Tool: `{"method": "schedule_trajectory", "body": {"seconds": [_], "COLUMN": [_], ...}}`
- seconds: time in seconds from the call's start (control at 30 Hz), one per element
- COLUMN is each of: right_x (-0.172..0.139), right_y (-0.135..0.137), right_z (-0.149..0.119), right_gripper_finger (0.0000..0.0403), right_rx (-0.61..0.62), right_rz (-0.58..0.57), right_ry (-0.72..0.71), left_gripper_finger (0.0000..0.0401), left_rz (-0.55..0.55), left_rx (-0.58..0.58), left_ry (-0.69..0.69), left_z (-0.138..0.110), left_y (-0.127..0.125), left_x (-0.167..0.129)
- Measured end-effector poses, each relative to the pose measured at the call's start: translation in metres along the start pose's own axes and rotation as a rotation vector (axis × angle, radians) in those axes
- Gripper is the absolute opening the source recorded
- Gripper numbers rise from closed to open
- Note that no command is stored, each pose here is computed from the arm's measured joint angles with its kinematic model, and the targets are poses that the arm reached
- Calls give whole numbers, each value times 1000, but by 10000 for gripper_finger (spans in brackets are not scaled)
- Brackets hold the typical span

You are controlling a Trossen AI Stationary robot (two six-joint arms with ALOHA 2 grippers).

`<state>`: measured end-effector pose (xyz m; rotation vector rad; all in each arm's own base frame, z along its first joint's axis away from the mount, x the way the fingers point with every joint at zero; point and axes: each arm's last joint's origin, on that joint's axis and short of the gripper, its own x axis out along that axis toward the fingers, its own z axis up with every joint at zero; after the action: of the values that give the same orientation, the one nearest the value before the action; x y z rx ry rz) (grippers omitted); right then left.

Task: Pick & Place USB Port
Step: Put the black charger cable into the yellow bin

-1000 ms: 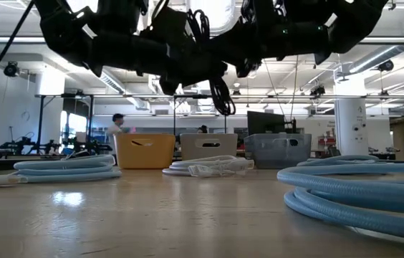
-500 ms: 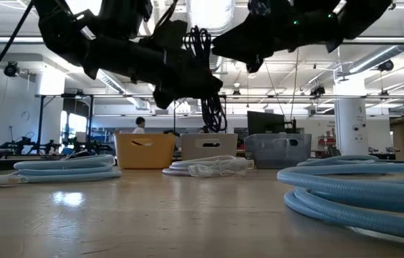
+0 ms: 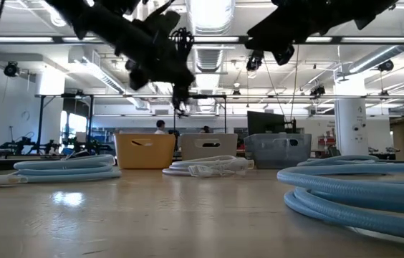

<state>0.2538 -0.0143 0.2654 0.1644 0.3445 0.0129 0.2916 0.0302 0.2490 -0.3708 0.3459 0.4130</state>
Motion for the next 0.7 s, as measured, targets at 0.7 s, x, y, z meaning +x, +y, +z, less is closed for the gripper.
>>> {"method": "schedule_trajectory", "body": {"seconds": [0.7], "right_x": [4], "right_y": [-1], "right_z": [-4], "right_gripper_finger": [127], "right_rx": [-5], "right_rz": [-4], "right_ry": [20], "left_gripper_finger": [68], "left_rz": [442], "left_rx": [-274], "left_ry": [363], "left_z": [33], "left_y": [153], "left_x": [18]}}
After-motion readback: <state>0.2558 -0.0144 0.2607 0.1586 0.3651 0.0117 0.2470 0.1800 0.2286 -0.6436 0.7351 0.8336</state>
